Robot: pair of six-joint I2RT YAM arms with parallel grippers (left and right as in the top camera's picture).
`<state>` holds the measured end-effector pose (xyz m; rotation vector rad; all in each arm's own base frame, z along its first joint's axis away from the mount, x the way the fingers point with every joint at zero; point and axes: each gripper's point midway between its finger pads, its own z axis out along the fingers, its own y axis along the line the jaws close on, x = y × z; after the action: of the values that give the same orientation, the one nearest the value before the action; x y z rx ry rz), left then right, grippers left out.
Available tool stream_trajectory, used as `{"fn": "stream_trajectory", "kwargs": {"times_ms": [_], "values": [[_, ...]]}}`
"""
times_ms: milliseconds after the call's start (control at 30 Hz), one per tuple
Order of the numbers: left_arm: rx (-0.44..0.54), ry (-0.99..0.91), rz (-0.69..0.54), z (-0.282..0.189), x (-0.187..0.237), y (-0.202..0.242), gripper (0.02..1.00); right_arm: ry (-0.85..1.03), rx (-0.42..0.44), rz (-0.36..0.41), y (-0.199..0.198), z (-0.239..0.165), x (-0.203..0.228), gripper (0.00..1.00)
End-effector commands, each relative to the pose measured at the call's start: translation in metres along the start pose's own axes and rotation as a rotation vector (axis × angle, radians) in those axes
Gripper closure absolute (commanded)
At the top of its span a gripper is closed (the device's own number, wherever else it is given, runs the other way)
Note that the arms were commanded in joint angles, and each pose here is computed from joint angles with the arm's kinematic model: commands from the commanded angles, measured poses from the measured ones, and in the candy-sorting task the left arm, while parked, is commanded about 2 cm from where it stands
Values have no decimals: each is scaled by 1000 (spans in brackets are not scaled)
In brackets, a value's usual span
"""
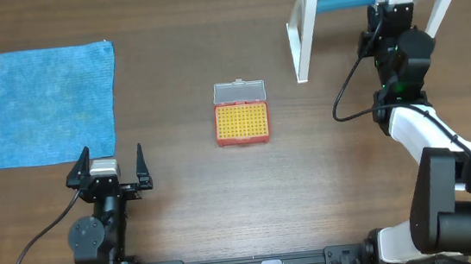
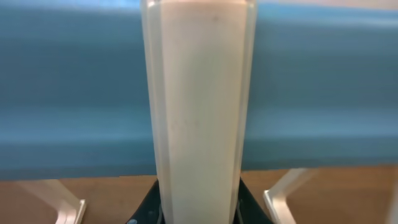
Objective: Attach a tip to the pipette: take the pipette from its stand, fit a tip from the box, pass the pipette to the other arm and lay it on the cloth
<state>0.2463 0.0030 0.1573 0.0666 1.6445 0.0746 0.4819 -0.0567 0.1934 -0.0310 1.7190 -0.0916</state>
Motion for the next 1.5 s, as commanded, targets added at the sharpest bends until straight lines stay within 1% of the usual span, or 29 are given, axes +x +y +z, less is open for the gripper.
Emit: {"fn": "stream_trajectory", "kwargs": {"times_ms": [33,167,233,267,300,367,400,433,467,500,567,633,700,767,800,900,967,1033,1100,1200,1367,1433,1500], "values": [[16,0,16,0,1,-3,20,-111,8,-12,-5,-9,-44,921],[16,0,16,0,1,-3,20,-114,8,-12,-5,-9,-45,921],[16,0,16,0,1,-3,20,-132,3,-15,-3,-13,-53,921],[16,0,16,0,1,-3,23,-147,-5,-17,0,-16,-59,919],[16,0,16,0,1,-3,23,-181,-39,-23,10,-24,-73,919],[16,0,16,0,1,-3,20,-250,-168,-25,44,-43,-99,921],[16,0,16,0,1,-3,23,-309,-286,-18,74,-62,-116,921],[16,0,16,0,1,-3,20,-450,-438,-1,120,-98,-135,921],[16,0,16,0,1,-3,20,-600,-524,0,152,-131,-143,921],[16,0,16,0,1,-3,20,-684,-590,2,175,-155,-139,921],[16,0,16,0,1,-3,20,-690,-667,13,198,-170,-124,921],[16,0,16,0,1,-3,20,-612,-761,36,229,-180,-95,921],[16,0,16,0,1,-3,20,-580,-839,66,252,-192,-86,921],[16,0,16,0,1,-3,20,-571,-883,75,267,-201,-83,919],[16,0,16,0,1,-3,20,-559,-900,79,274,-203,-79,921],[16,0,16,0,1,-3,20,-490,-903,116,282,-194,-63,921],[16,0,16,0,1,-3,20,-421,-914,150,287,-185,-47,921],[16,0,16,0,1,-3,23,-349,-926,200,293,-175,-32,921],[16,0,16,0,1,-3,20,-332,-919,199,294,-169,-26,921],[16,0,16,0,1,-3,20,-308,-860,209,289,-158,-18,921],[16,0,16,0,1,-3,23,-250,-851,204,293,-149,3,919],[16,0,16,0,1,-3,20,-247,-847,204,293,-148,5,921],[16,0,16,0,1,-3,23,-256,-830,181,291,-147,5,921]]}}
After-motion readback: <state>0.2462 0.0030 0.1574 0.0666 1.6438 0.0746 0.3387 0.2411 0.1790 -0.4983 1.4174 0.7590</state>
